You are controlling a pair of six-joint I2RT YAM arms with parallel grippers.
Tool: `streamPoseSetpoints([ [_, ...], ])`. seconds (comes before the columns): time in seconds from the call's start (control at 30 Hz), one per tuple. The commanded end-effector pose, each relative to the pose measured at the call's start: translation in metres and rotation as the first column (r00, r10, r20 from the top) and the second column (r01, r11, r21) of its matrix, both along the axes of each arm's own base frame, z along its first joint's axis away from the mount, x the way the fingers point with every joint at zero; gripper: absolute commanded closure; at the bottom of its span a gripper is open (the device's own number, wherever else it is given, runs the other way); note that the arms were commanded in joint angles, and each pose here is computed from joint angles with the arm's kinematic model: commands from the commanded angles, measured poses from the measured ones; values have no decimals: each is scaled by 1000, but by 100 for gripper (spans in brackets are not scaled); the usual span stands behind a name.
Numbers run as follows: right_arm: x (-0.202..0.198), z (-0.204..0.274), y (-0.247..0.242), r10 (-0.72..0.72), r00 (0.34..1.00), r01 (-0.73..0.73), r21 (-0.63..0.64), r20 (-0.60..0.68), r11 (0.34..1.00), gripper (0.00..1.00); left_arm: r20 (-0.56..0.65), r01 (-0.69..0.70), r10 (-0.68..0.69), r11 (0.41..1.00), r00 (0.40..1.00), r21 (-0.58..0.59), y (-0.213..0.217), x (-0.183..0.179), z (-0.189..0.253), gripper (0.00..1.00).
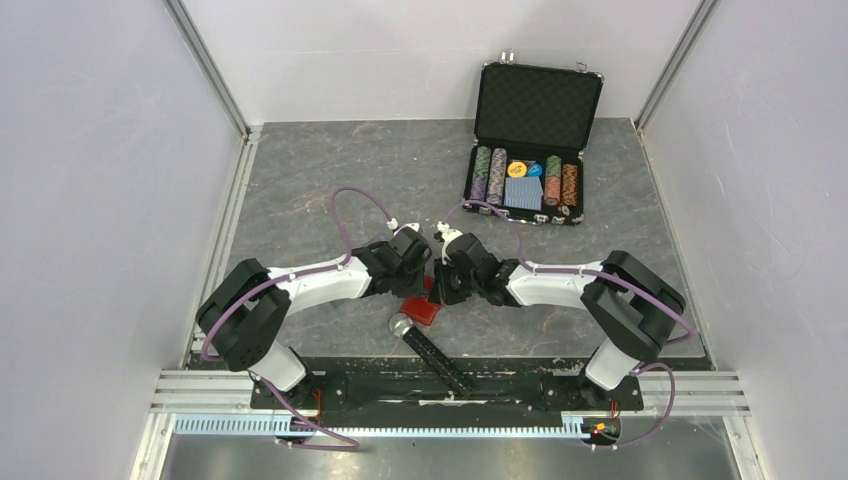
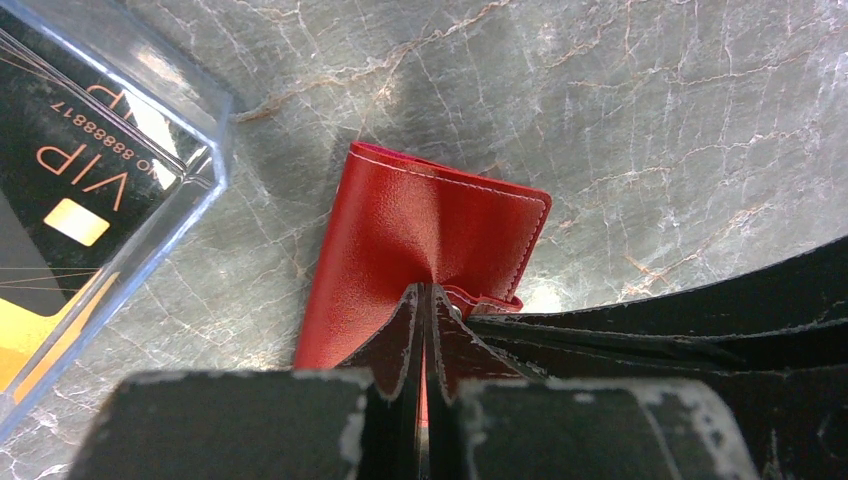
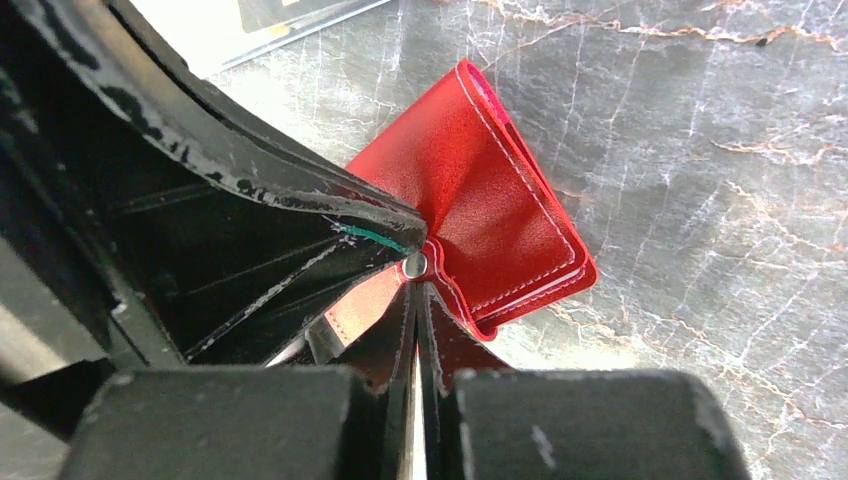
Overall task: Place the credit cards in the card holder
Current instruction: Close the card holder at the center of the board.
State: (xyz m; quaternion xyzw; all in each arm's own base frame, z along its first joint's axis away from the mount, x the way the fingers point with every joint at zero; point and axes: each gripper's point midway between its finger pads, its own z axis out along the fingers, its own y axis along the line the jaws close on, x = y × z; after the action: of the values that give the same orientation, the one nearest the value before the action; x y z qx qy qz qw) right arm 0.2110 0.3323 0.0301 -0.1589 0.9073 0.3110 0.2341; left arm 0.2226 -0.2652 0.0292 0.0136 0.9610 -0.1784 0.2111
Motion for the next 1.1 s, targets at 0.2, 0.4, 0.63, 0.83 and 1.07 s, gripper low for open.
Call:
streamPoseSetpoints([
  [0.2,-24,-44,-37,-73,992,49,-227,-99,973,100,-35,0,3,996,999,88,5,-22,-13,98],
  [0.4,-14,-2,-22,-50,999,49,-79,-11,996,100,-16,4,-2,989,1000,147,3,-25,-12,98],
  [0.63,7,43,-8,-77,996,72,78,52,994,100,-3,-41,42,986,999,163,11,-25,-9,98],
  [0.83,7,41,-4,-54,998,51,78,38,996,100,45,-41,37,996,998,75,2,-22,9,98],
  [1.07,5,36,-4,-47,999,44,76,26,996,100,103,-41,42,999,994,-14,-5,-16,35,98],
])
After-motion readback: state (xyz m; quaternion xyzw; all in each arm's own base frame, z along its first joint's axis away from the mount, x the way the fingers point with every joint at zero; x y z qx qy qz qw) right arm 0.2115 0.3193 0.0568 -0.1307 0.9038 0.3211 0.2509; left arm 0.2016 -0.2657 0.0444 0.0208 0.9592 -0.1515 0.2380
